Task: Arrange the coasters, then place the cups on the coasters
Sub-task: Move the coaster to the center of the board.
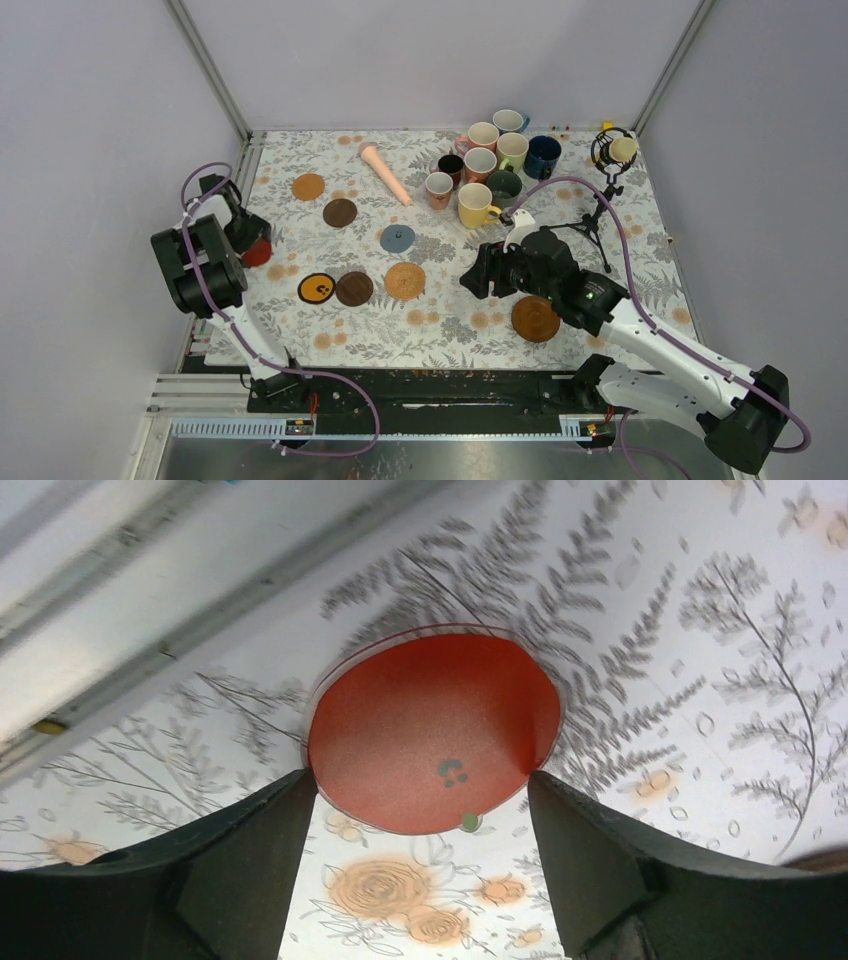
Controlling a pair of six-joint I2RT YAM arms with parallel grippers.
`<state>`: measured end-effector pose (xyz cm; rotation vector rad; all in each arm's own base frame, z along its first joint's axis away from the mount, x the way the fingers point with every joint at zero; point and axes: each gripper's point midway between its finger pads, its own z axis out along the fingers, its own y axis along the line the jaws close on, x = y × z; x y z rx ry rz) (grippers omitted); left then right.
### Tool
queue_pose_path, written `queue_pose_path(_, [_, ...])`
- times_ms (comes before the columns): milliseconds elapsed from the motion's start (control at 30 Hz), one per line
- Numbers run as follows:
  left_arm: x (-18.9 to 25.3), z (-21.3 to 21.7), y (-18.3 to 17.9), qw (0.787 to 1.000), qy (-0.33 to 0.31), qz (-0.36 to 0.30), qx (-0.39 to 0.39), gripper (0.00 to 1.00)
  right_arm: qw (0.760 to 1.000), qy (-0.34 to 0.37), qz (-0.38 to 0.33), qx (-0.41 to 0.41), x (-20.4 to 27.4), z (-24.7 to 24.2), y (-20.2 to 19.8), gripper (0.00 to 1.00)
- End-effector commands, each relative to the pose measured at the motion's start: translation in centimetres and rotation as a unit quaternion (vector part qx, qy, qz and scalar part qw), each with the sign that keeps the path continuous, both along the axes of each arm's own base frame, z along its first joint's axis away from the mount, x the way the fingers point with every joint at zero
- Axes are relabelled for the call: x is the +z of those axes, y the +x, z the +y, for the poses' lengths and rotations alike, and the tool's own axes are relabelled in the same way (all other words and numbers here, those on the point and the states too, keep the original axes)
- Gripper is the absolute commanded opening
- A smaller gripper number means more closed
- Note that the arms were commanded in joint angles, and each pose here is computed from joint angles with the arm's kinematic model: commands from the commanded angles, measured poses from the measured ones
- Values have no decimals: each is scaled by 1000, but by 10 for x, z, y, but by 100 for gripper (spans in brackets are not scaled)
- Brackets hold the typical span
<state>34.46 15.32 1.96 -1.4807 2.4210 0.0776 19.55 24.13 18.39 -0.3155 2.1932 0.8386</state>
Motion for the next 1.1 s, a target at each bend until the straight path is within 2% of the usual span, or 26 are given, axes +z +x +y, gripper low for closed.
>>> queue_pose_path(0, [-5,-40,9,999,-35,-9,-28,79,1000,20,-23,-8,11,2,4,68])
queue_pose_path(267, [1,-82,18,994,-86,-36,-51,79,999,17,-30,-12,11,-2,4,68])
queue_pose_path(500, [21,-104,19,990,-91,-73,-73,78,999,19,-31,-12,10,0,5,68])
queue_pose_path(700, [15,-109,17,990,-97,-73,-76,78,999,23,-30,-9,11,1,5,68])
queue_pose_path(933, [35,-109,26,987,-93,-102,-85,78,999,21,-36,-16,12,-3,5,68])
queue_pose_path(1067, [58,-92,32,988,-45,-120,-86,79,999,20,-33,-12,12,-2,4,68])
